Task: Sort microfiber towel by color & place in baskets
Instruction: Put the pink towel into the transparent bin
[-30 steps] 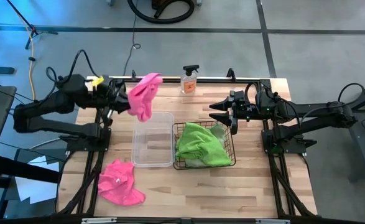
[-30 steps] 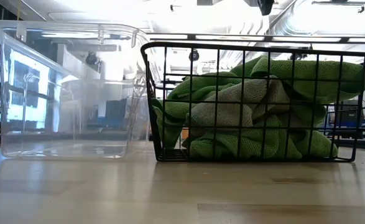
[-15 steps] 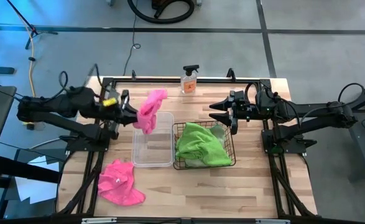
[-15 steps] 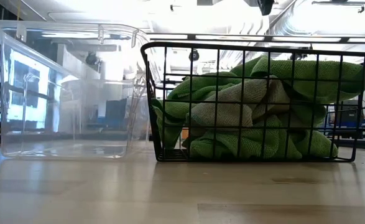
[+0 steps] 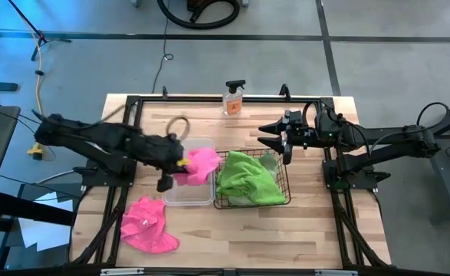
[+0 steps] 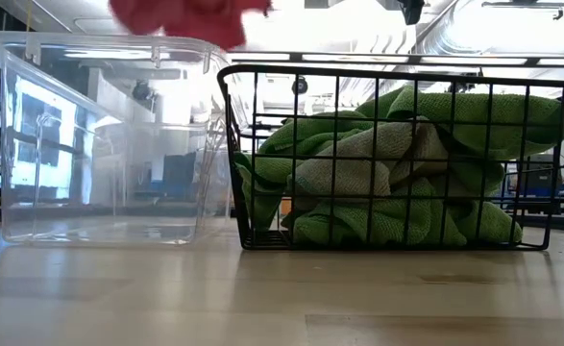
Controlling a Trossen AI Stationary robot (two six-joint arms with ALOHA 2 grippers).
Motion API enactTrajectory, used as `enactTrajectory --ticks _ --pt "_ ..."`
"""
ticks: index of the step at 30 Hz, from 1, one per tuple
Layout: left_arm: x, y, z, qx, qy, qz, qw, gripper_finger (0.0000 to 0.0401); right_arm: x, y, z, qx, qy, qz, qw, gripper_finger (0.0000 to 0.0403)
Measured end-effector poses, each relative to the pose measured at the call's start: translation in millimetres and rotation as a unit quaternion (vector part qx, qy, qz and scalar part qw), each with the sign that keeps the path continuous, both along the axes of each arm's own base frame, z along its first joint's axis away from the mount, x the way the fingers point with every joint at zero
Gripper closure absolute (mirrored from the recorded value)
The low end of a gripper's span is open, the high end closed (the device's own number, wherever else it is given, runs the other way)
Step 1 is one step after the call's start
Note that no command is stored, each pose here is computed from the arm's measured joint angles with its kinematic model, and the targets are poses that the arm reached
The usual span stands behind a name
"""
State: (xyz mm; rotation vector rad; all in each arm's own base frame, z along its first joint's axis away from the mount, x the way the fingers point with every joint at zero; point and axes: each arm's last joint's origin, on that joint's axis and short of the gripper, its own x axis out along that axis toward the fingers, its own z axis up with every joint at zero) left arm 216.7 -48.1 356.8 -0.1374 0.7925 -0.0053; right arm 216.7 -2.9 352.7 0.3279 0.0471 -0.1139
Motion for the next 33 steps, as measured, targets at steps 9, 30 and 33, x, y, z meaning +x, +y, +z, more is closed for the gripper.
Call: enactTrajectory --ticks 9,30,33 --pt "34.0 -2.8 -57.8 0.022 0.199 0.023 0.980 0.0400 -0.2 0.0 -1.9 0.000 0.010 0.000 1.000 0.0196" --pt "83.2 -10.9 -151.1 0.081 0.376 -0.002 0.923 0.0398 -0.8 0.1 -7.2 0.000 0.037 0.002 0.999 0.0196" --pt "84.8 -9.1 -154.3 0.082 0.381 -0.003 0.921 0.0398 -0.8 0.1 -7.2 0.000 0.037 0.002 0.999 0.0196"
